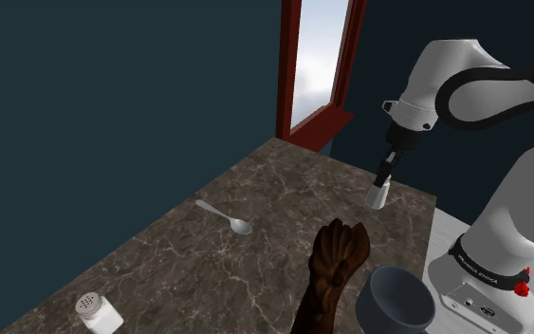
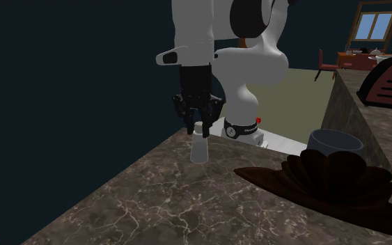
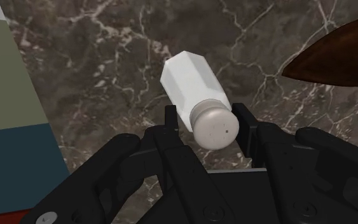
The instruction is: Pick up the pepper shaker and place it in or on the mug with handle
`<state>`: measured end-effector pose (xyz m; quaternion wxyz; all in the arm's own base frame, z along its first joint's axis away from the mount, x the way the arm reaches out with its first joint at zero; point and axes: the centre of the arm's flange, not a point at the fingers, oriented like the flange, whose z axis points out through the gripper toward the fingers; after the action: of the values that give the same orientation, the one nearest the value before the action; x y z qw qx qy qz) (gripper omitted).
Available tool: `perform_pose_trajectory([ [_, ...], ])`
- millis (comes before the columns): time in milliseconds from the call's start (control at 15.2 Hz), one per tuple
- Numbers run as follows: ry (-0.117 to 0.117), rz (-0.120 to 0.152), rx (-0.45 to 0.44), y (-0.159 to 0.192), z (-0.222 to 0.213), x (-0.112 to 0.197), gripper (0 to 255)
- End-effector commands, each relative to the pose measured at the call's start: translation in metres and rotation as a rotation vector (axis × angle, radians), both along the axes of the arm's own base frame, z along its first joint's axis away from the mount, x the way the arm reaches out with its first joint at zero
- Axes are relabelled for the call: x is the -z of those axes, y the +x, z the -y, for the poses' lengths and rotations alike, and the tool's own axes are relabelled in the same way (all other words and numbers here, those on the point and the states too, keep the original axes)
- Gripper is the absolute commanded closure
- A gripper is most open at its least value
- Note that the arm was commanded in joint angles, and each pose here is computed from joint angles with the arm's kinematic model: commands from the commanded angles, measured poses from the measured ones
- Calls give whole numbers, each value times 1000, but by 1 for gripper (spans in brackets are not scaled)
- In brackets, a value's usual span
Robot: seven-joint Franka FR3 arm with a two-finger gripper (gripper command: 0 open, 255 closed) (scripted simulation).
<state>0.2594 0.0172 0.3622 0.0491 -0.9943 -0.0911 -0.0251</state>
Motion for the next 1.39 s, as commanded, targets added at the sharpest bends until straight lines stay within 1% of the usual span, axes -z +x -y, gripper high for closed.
perform_pose_trajectory([
  [0, 0, -1, 0, 0, 0, 0, 255],
  [330, 0, -1, 0, 0, 0, 0, 255],
  [1320, 0, -1, 0, 0, 0, -79, 255],
])
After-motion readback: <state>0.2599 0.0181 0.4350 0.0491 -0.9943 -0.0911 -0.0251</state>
